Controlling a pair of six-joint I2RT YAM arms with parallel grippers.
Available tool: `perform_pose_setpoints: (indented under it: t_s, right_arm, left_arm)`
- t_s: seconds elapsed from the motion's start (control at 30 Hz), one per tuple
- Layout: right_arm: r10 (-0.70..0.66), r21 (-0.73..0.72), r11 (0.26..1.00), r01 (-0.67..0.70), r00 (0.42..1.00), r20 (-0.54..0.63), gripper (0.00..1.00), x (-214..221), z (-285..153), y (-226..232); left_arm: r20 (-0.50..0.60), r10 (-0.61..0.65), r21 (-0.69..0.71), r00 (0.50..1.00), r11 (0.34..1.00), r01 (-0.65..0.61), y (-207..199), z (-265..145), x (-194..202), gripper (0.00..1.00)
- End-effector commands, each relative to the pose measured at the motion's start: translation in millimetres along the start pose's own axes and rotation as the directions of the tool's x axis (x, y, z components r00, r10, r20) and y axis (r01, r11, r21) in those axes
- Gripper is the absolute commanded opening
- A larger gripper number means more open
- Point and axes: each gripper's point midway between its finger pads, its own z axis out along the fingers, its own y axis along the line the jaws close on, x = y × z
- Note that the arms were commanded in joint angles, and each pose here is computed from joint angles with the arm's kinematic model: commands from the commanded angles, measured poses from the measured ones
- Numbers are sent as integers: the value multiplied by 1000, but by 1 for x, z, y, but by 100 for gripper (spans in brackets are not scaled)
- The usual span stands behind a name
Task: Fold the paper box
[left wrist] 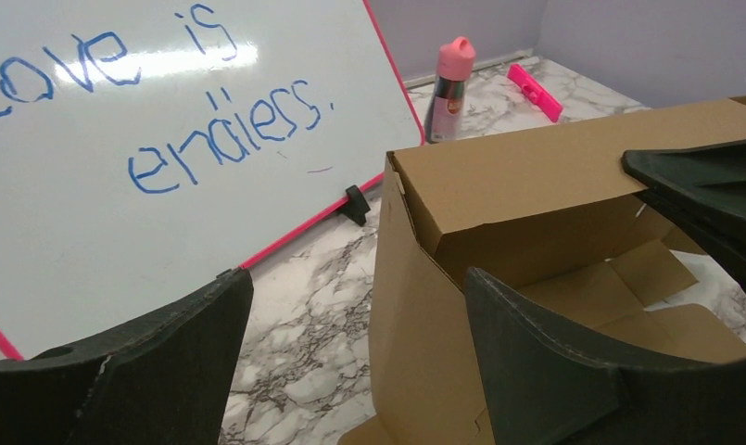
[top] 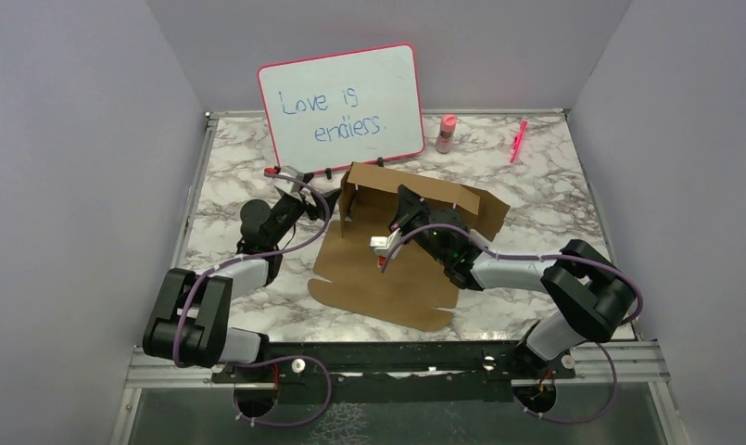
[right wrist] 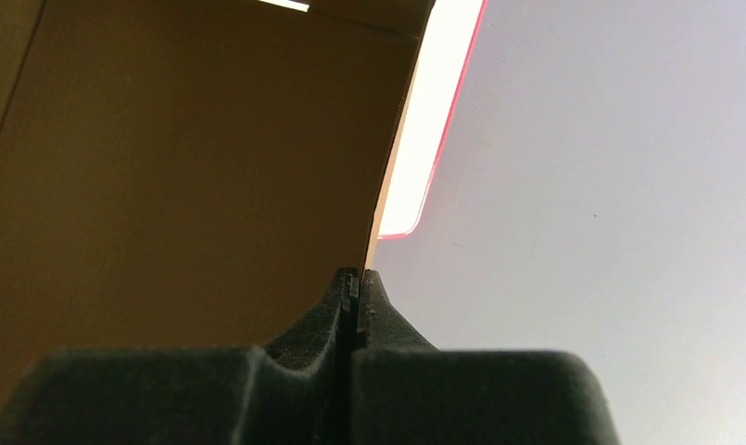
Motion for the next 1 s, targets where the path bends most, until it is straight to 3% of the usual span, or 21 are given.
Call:
perform_pose_setpoints:
  t_s: [0.0, 0.13, 0.3, 0.5, 0.97]
  right_arm:
    - [6, -113, 994, 0, 999, 46, 1, -13, 0, 28]
    - [9, -118, 993, -4, 999, 42, 1, -12, -1, 29]
    - [13, -126, 992, -7, 999, 45, 1, -13, 0, 30]
    - [16, -123, 992, -10, 999, 48, 1, -13, 0, 29]
    - [25, -118, 993, -19, 998, 55, 1, -14, 0, 26]
  left_arm:
    - [-77, -46, 117, 996, 992, 55, -21, -2, 11, 85]
    - [29, -28, 74, 999, 997, 26, -15, 1, -39, 87]
    - [65, -11, -75, 998, 997, 16, 13, 1, -63, 87]
    - [2, 6, -270, 1000, 963, -5, 60, -14, -45, 84]
    - [-211, 9, -124, 977, 992, -36, 49, -11, 39, 84]
